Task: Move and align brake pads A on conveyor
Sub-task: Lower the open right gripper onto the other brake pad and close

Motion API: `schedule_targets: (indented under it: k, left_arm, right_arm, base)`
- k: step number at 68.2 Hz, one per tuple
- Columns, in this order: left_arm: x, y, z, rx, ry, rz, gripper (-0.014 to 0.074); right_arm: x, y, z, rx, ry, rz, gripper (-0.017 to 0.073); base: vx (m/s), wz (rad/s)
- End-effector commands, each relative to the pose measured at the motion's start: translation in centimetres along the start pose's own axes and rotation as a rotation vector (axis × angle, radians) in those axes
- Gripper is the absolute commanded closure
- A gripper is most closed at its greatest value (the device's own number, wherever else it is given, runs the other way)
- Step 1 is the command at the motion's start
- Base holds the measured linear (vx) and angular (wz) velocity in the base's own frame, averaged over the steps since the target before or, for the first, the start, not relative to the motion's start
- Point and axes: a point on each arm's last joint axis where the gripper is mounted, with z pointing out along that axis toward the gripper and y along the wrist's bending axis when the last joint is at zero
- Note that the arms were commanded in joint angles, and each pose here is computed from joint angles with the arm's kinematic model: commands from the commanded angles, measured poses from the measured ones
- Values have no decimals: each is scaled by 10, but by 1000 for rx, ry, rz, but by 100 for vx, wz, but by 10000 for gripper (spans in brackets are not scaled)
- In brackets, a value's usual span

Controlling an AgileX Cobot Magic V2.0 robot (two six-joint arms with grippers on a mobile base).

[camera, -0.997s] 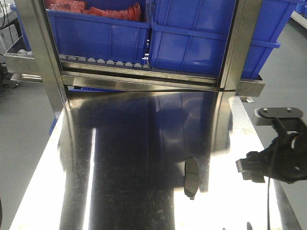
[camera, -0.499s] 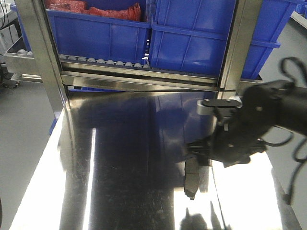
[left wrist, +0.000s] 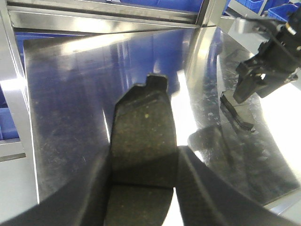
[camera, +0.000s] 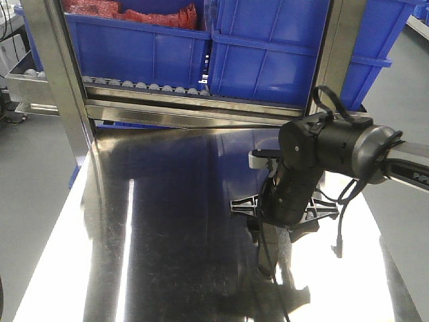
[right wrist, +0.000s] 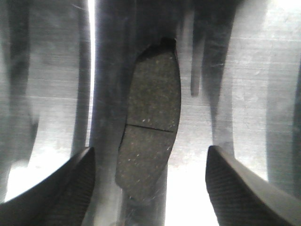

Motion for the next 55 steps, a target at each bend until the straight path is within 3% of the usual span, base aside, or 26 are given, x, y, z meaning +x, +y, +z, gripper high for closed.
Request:
schedule_targets:
  k: [1, 29, 37, 51, 55]
  left_arm:
    - [-16, -4, -5, 34, -112, -9, 599]
    - [-16, -4, -5, 34, -112, -9, 599]
    - [-16, -4, -5, 34, -112, -9, 599]
    - [-16, -4, -5, 34, -112, -9, 599]
    - [-16, -4, -5, 34, -112, -9, 599]
  right_arm:
    - [-6, -1, -15, -18, -52, 9, 75]
    - [-12, 0, 11, 15, -25, 1, 115]
    - [-13, 0, 11, 11, -33, -1, 240]
    - [-15, 1, 8, 0, -72, -23, 569]
    - [-16, 1, 4, -2, -90, -36, 576]
  base:
    - [0, 0]
    - [0, 0]
    - [0, 0]
    - [0, 0]
    - [0, 0]
